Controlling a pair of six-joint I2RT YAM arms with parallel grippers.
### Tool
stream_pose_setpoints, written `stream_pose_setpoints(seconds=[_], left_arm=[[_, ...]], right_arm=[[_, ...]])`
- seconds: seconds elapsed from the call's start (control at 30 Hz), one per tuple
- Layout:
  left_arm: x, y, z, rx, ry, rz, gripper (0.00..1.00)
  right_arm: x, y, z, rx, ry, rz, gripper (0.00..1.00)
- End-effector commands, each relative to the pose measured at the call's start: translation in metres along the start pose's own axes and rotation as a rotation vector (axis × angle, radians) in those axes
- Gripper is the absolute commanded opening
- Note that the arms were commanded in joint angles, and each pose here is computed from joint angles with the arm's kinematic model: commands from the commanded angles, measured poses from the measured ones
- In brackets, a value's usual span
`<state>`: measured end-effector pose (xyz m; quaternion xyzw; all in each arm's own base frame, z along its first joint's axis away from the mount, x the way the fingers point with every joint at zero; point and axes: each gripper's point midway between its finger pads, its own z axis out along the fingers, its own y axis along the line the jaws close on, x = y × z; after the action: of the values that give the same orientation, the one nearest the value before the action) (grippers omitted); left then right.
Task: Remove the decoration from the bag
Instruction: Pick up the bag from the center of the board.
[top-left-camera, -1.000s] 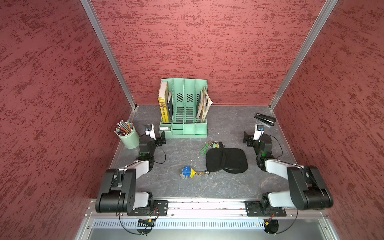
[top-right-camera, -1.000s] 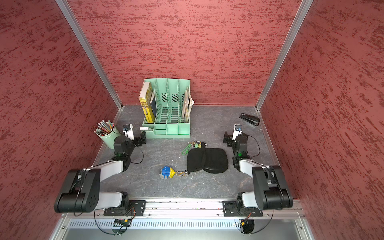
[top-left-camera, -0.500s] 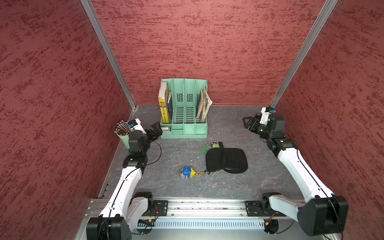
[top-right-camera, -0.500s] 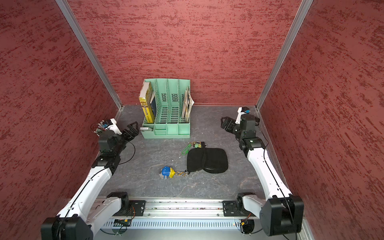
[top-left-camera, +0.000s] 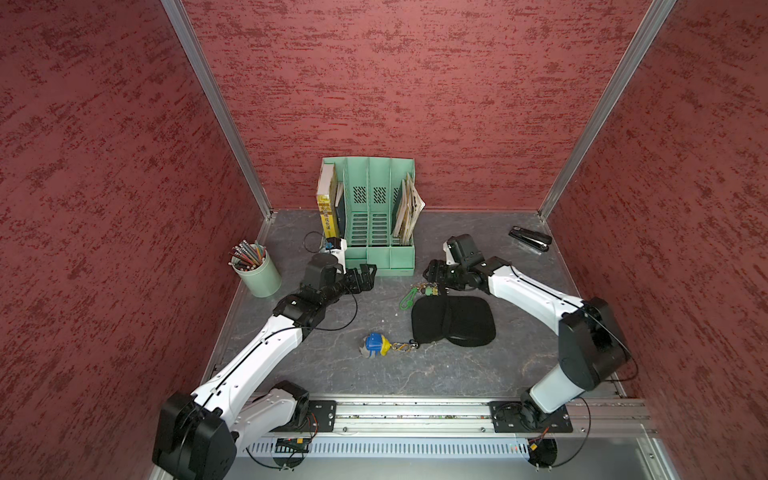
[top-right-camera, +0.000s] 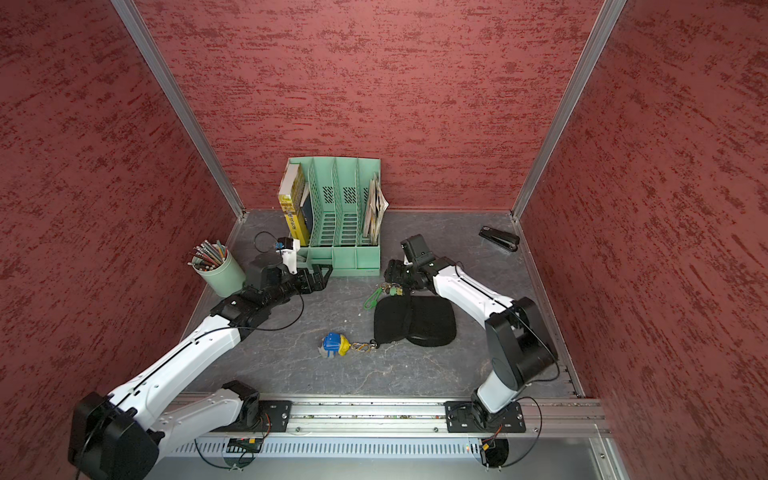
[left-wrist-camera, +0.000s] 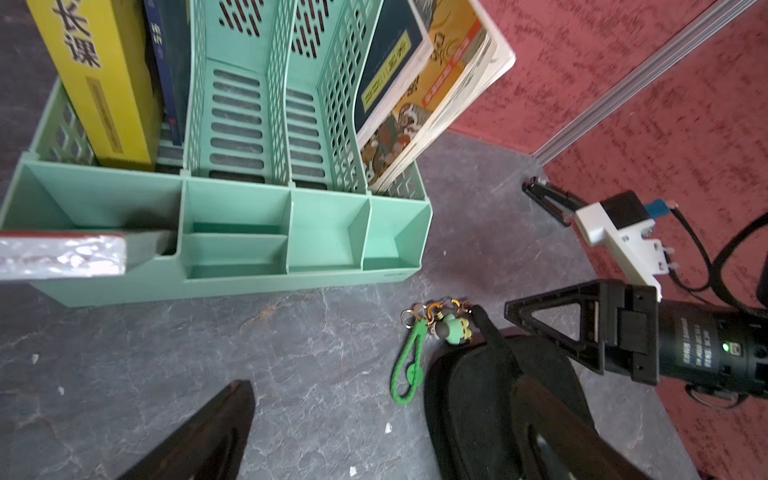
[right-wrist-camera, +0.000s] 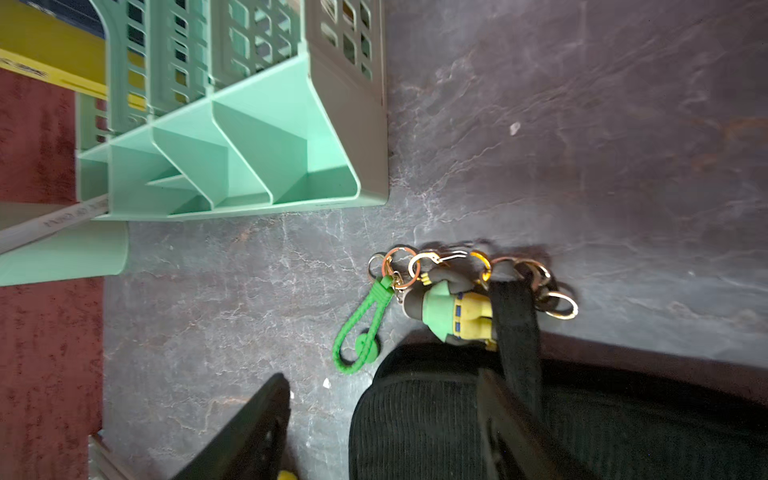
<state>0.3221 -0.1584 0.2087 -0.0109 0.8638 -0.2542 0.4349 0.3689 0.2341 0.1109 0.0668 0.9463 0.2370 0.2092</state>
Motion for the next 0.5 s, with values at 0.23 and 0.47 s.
stream_pose_setpoints(seconds=[0.23, 0.47], left_arm=[[0.006, -0.012, 0.008, 0.035, 0.031, 0.047, 1.0], [0.01, -0.015, 0.011, 0.045, 0.045, 0.06, 1.0]], right_arm=[[-0.006, -0.039, 0.008, 0.238, -0.033, 0.037, 0.74], [0.005, -0.052, 0.021, 0.29, 0.017, 0.074, 0.75]])
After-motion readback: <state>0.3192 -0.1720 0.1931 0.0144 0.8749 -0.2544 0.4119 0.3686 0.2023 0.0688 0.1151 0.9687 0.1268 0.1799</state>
